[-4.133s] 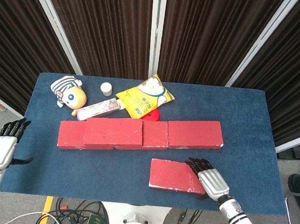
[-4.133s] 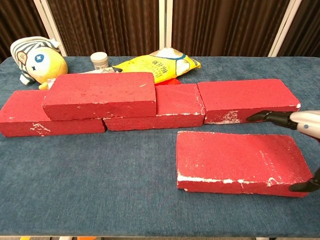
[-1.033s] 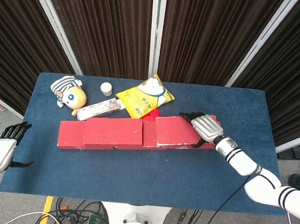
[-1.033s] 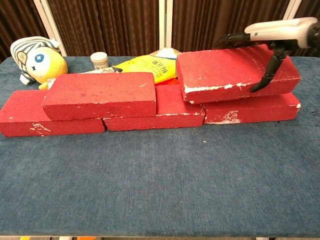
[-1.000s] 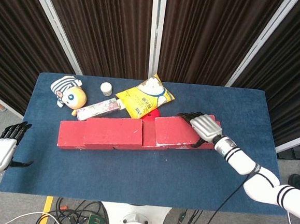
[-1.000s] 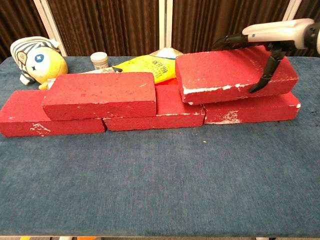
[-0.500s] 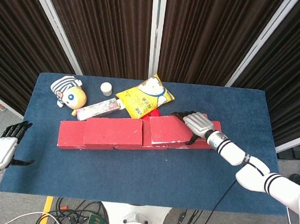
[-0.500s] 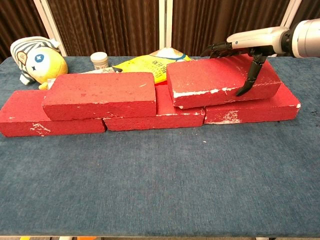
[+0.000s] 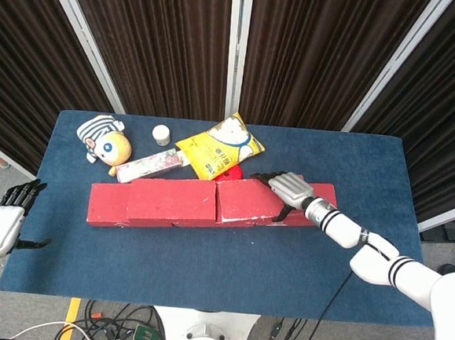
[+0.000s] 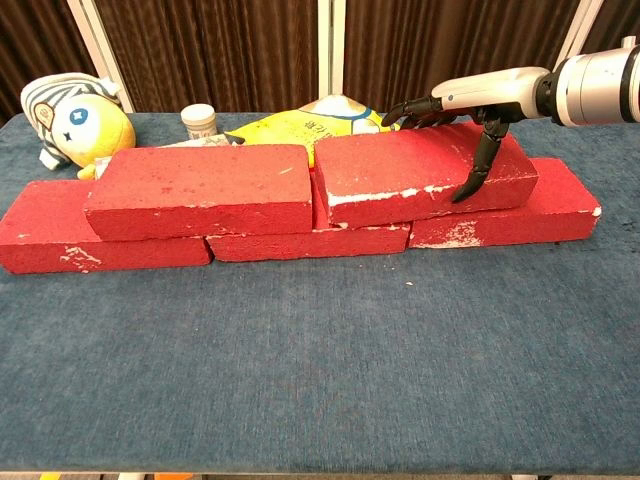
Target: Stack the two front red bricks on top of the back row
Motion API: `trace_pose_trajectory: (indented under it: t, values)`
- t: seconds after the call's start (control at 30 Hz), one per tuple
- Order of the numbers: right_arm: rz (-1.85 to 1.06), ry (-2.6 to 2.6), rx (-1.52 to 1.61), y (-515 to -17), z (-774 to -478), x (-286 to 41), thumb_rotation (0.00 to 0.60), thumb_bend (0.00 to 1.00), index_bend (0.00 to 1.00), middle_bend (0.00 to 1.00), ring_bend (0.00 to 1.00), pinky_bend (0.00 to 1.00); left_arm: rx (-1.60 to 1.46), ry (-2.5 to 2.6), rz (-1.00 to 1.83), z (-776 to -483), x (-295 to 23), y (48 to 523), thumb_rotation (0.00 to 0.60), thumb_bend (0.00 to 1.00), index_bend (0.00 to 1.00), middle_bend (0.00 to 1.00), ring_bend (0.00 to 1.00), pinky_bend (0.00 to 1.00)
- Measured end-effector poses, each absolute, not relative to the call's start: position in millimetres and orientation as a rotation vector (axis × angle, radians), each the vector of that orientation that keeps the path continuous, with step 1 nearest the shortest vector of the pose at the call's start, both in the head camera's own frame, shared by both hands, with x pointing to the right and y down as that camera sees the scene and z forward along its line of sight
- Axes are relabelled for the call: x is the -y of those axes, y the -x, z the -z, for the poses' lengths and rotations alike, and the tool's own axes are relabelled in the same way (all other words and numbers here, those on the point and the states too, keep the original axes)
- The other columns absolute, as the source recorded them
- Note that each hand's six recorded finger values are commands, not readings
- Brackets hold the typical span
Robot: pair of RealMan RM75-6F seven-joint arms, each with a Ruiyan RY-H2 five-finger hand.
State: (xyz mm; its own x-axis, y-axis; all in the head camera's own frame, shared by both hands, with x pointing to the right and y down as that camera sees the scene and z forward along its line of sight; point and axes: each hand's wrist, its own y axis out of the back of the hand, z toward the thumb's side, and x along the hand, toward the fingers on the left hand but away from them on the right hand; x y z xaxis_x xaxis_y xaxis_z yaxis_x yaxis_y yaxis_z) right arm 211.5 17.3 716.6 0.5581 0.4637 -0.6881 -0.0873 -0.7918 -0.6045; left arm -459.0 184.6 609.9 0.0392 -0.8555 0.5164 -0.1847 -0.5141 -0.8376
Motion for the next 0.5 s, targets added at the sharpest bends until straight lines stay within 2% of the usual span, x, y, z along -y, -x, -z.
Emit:
trace_pose_trajectory:
  t: [0.5]
  values:
    - [-1.224, 2.224, 0.318, -209.4, -718.3, -16.2, 0.600, 0.06, 0.00, 0.19, 0.16, 0.19, -1.055, 1.733, 1.514, -614.6, -186.8, 462.1, 0.600, 0.00, 0.00, 0.00, 0.00, 0.01]
